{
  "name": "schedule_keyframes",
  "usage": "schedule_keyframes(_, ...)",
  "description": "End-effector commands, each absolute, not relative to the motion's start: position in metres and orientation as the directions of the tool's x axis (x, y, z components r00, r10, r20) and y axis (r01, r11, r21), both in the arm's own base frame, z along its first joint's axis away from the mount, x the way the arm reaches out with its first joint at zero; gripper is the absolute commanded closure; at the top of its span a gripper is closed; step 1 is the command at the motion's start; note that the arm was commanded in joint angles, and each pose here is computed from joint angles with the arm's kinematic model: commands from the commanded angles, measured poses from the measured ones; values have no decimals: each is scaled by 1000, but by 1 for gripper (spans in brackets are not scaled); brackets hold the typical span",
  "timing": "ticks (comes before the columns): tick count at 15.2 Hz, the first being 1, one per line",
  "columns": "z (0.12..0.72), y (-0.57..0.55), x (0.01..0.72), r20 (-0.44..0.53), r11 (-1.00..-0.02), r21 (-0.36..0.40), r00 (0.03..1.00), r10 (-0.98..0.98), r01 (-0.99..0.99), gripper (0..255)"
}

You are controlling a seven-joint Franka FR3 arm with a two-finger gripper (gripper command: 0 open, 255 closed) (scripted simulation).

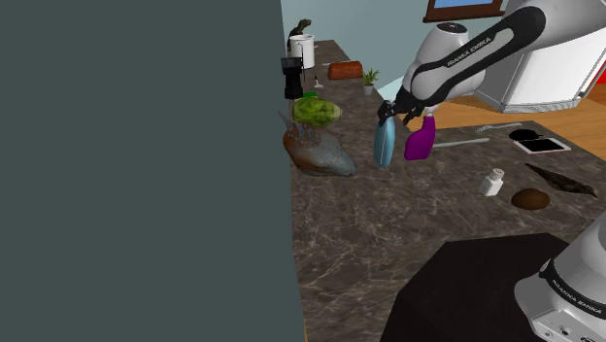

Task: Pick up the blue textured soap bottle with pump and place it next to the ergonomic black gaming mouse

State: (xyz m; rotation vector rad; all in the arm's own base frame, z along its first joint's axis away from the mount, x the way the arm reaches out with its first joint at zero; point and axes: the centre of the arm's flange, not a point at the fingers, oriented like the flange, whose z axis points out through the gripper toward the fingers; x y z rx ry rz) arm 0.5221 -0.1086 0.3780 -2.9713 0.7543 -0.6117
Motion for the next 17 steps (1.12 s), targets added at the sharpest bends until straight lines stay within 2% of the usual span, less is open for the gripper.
schedule_keyframes(1,369,-110,527,375,-880,-112,801,-467,-461,0)
schedule_keyframes(7,341,-113,539,375,-880,-112,801,-467,-461,0)
schedule_keyframes(14,341,-113,539,375,-880,-112,801,-467,-461,0)
schedule_keyframes(15,341,-113,539,375,-880,-112,801,-467,-461,255)
schedule_keyframes(17,341,-113,539,375,-880,-112,801,-467,-461,255)
